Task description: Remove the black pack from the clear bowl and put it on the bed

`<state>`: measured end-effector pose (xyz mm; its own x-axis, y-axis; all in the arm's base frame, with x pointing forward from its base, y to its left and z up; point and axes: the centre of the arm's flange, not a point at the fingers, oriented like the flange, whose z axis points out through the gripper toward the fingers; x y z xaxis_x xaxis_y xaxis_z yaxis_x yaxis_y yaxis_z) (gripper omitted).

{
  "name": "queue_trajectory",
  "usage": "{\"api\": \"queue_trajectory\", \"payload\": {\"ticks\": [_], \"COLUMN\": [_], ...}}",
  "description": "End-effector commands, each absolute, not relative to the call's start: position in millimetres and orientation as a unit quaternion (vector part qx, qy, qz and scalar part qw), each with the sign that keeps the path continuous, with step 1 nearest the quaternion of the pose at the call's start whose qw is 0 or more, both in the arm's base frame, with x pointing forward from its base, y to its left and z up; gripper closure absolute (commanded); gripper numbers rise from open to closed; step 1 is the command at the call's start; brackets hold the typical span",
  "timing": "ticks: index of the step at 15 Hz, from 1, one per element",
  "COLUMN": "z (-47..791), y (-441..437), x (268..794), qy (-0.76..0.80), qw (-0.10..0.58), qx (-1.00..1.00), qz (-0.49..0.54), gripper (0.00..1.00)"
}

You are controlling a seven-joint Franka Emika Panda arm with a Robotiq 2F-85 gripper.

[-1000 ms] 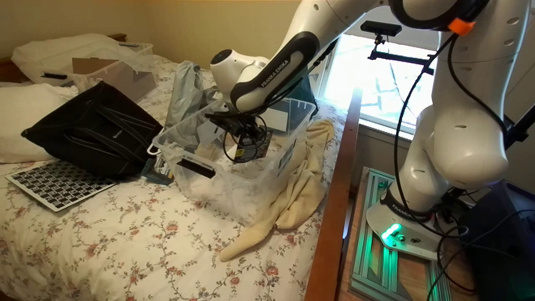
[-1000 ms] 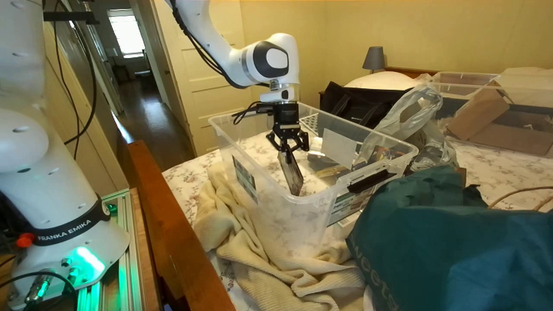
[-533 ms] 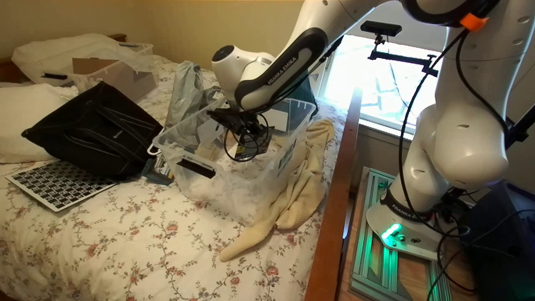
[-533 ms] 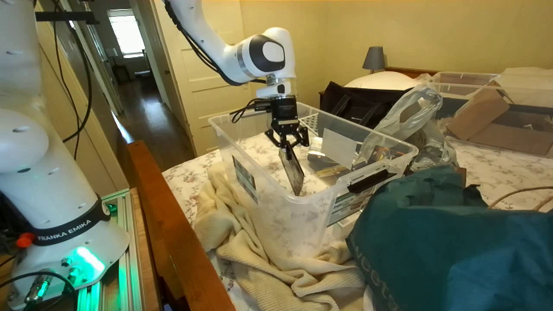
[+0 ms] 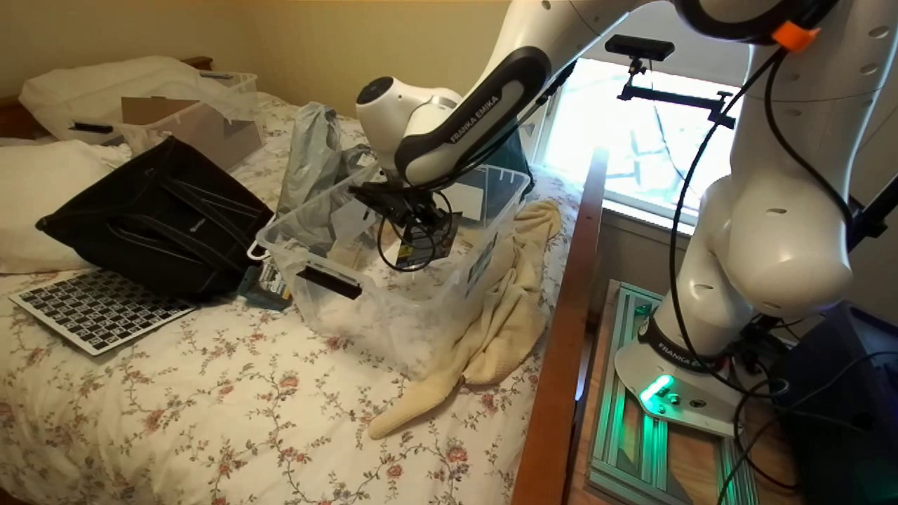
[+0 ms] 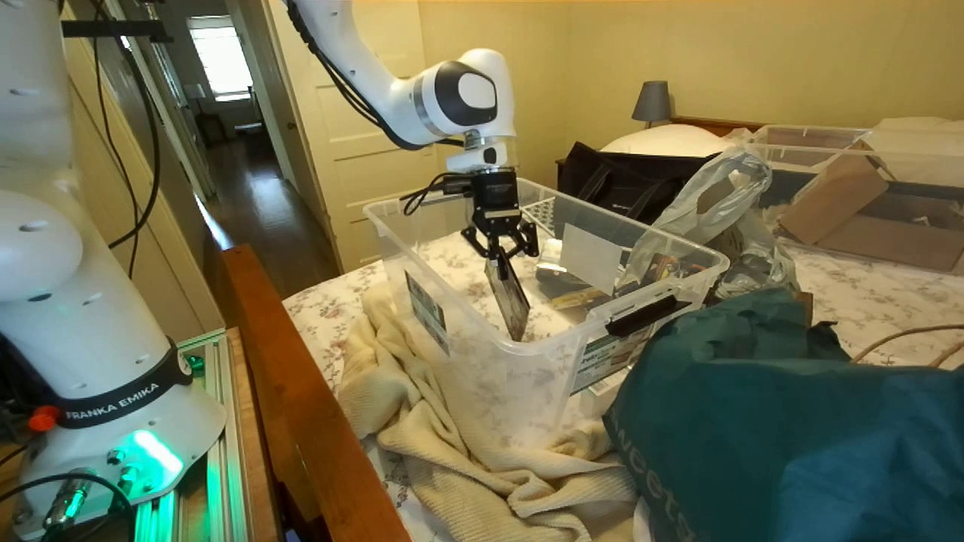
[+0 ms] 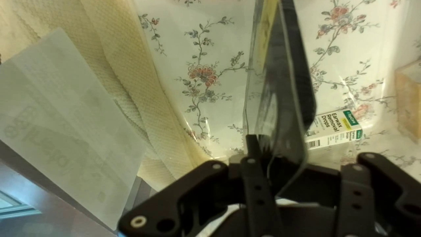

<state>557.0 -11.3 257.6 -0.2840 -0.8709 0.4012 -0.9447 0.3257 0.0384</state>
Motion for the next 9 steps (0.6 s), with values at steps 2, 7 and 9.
{"api": "queue_trajectory", "payload": {"ticks": [2, 7, 9], "z": [297, 337, 354], "y": [-8, -7, -5], "x": [541, 542, 548], "qy": [-0.783, -0.75, -0.732], "qw": [0.225, 0.269, 0.272], "qx": [0.558, 0.566, 0.577], "qz": [0.158, 0.211, 0.239], "gripper": [1.0, 1.0, 1.0]}}
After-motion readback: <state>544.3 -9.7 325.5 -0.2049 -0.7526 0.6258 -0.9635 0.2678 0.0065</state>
